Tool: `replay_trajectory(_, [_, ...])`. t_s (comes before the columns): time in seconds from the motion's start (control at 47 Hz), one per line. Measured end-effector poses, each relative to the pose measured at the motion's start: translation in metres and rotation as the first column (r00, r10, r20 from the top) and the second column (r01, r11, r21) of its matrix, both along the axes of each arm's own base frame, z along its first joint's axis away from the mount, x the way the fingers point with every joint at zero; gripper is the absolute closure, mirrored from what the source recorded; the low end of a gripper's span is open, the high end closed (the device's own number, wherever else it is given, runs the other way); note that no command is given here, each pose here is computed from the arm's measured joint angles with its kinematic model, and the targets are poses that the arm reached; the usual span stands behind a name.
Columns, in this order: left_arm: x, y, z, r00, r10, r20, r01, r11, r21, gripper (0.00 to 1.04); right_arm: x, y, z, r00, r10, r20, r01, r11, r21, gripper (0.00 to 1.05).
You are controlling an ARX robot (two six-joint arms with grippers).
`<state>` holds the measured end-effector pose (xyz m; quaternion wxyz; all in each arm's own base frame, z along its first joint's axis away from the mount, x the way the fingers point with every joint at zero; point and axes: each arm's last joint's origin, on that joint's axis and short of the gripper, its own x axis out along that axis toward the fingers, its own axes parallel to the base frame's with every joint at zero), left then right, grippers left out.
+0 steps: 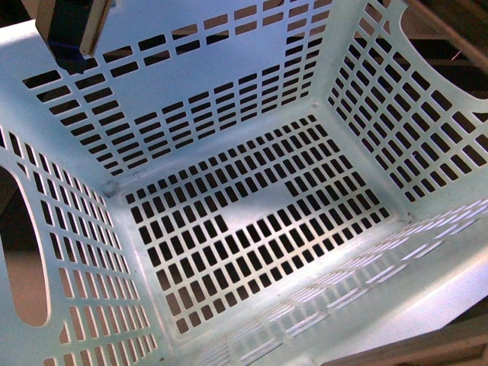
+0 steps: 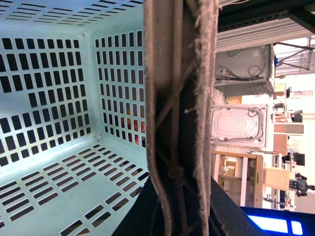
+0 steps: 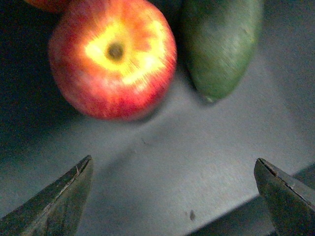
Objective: Pick apple with right arm and hold basket with left
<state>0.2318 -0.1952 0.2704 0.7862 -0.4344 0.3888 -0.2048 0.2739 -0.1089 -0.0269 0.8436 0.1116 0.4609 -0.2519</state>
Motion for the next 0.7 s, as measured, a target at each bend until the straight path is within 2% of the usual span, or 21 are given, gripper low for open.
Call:
replay_trajectory(0.383, [0.0, 0.0, 0.0, 1.0, 0.0, 0.0, 0.0, 1.0, 0.0, 0.97, 0.033, 0.003, -0.01, 1.0, -0.015, 0.022, 0.014, 0.999, 0.041, 0.09])
replay_trajectory(0.617, [0.0, 0.0, 0.0, 1.0, 0.0, 0.0, 0.0, 1.0, 0.0, 0.97, 0.034, 0.005, -0.02, 0.999, -0.033, -0.006, 0.033, 0.998, 0.061, 0.09])
replay_trajectory(0.702, [0.0, 0.0, 0.0, 1.0, 0.0, 0.0, 0.0, 1.0, 0.0, 0.97, 0.033, 0.006, -0.022, 0.999, -0.039, -0.012, 0.04, 0.997, 0.061, 0.16])
